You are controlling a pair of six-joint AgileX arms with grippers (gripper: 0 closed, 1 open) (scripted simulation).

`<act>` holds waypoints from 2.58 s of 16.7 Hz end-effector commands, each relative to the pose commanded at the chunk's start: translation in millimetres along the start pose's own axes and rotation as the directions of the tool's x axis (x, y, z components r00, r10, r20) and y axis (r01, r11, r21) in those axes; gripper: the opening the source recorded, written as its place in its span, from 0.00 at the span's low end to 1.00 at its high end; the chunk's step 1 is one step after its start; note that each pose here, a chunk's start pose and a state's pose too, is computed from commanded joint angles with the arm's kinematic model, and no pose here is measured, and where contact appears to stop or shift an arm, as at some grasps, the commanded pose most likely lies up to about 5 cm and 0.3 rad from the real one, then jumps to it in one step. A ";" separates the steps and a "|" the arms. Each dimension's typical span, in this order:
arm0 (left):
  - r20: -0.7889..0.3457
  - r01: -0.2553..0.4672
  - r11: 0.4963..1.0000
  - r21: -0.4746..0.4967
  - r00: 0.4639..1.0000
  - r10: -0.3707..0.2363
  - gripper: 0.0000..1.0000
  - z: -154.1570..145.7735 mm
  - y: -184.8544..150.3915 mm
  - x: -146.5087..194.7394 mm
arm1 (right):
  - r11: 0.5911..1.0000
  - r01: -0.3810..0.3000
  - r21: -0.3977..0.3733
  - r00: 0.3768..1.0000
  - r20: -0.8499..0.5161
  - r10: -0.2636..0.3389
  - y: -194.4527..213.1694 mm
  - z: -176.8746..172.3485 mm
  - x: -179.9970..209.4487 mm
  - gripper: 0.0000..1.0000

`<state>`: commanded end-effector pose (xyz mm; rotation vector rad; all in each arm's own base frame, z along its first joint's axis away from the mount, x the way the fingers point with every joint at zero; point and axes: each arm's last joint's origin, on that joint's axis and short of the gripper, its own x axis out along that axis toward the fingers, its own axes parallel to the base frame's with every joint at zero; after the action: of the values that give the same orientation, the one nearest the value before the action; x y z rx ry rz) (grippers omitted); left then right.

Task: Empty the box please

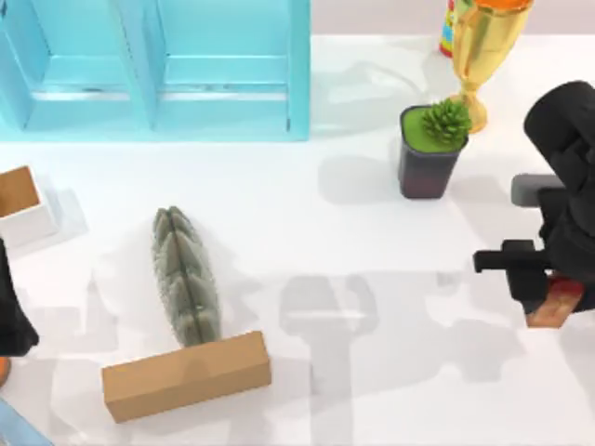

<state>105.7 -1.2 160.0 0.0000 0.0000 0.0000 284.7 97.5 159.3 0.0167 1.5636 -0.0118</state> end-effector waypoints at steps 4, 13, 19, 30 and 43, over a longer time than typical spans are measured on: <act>0.000 0.000 1.000 0.000 1.000 0.000 1.00 0.0 0.0 0.0 | 1.000 0.003 -0.002 1.000 -0.004 -0.003 0.4 -0.9 26.7 0.00; 0.000 0.000 1.000 0.000 1.000 0.000 1.00 0.0 0.0 0.0 | 1.000 0.003 -0.003 1.000 -0.005 -0.003 0.5 -1.3 31.6 0.30; 0.000 0.000 1.000 0.000 1.000 0.000 1.00 0.0 0.0 0.0 | 1.000 0.003 -0.003 1.000 -0.005 -0.003 0.5 -1.3 31.6 0.75; 0.000 0.000 1.000 0.000 1.000 0.000 1.00 0.0 0.0 0.0 | 1.000 0.003 -0.003 1.000 -0.005 -0.003 0.5 -1.3 31.6 1.00; 0.000 0.000 1.000 0.000 1.000 0.000 1.00 0.0 0.0 0.0 | 1.000 0.011 -0.002 1.000 -0.025 -0.011 1.5 0.7 -32.7 1.00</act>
<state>105.7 -1.2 160.0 0.0000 0.0000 0.0000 285.2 98.8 192.0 0.0068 1.5883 -0.0193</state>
